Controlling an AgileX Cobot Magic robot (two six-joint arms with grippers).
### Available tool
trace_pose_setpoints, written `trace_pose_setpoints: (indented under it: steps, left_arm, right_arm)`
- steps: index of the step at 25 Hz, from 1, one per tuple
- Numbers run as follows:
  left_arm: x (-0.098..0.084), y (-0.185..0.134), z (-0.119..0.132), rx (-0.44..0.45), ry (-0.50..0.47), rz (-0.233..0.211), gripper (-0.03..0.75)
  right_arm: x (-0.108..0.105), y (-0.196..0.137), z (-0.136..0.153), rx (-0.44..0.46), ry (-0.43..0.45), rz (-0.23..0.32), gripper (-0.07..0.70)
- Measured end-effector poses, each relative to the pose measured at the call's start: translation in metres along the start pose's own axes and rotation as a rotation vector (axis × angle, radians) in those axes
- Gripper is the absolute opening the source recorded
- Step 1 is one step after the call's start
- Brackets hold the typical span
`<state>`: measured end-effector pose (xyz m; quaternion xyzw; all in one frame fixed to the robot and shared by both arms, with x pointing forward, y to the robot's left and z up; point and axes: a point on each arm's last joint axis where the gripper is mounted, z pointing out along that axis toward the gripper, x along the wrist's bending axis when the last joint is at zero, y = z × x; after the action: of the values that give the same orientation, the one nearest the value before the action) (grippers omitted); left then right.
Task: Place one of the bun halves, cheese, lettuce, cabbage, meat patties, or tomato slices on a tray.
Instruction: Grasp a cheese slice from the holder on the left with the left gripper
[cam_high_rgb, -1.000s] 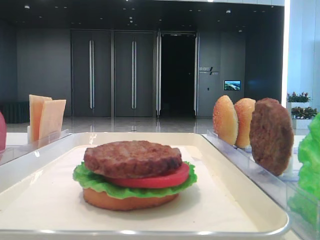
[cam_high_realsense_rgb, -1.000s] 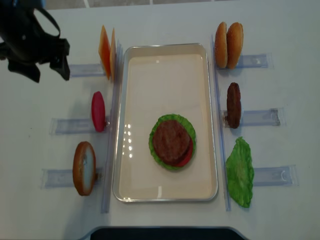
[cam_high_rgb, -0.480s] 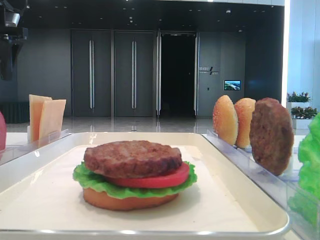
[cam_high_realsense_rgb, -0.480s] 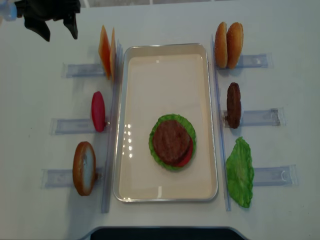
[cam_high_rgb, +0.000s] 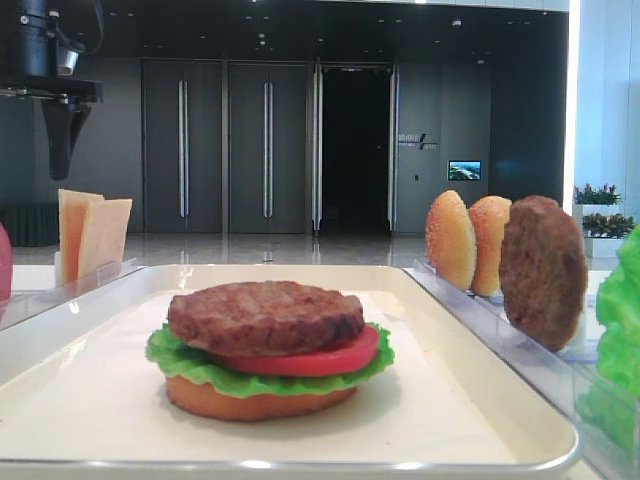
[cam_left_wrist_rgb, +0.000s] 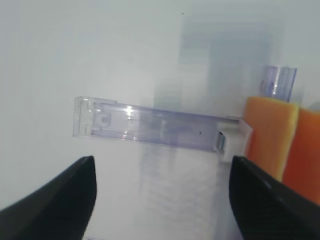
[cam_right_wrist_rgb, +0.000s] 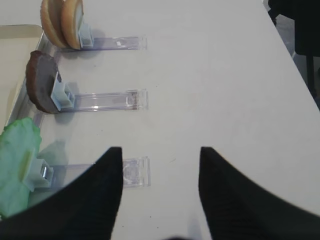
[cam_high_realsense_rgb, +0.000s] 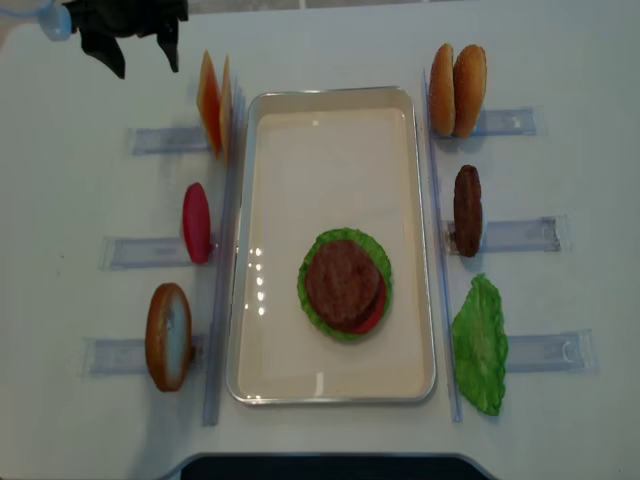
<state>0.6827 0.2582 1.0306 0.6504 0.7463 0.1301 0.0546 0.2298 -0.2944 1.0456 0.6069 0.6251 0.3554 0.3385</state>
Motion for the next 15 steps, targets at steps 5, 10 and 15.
trace_pose_setpoints:
  steps: [5, 10, 15]
  left_arm:
    - [-0.024, -0.006, -0.004, -0.008, -0.006, 0.001, 0.629]
    - [-0.051, -0.014, -0.009, -0.014, -0.022, 0.015, 0.629]
    - [-0.073, -0.022, -0.013, -0.012, -0.046, 0.024, 0.629]
  right_arm:
    - [0.000, 0.000, 0.000, 0.000, 0.000, 0.000, 0.364]
    - [0.000, 0.000, 0.000, 0.000, 0.000, 0.000, 0.364]
    - [0.000, 0.000, 0.000, 0.000, 0.000, 0.000, 0.364]
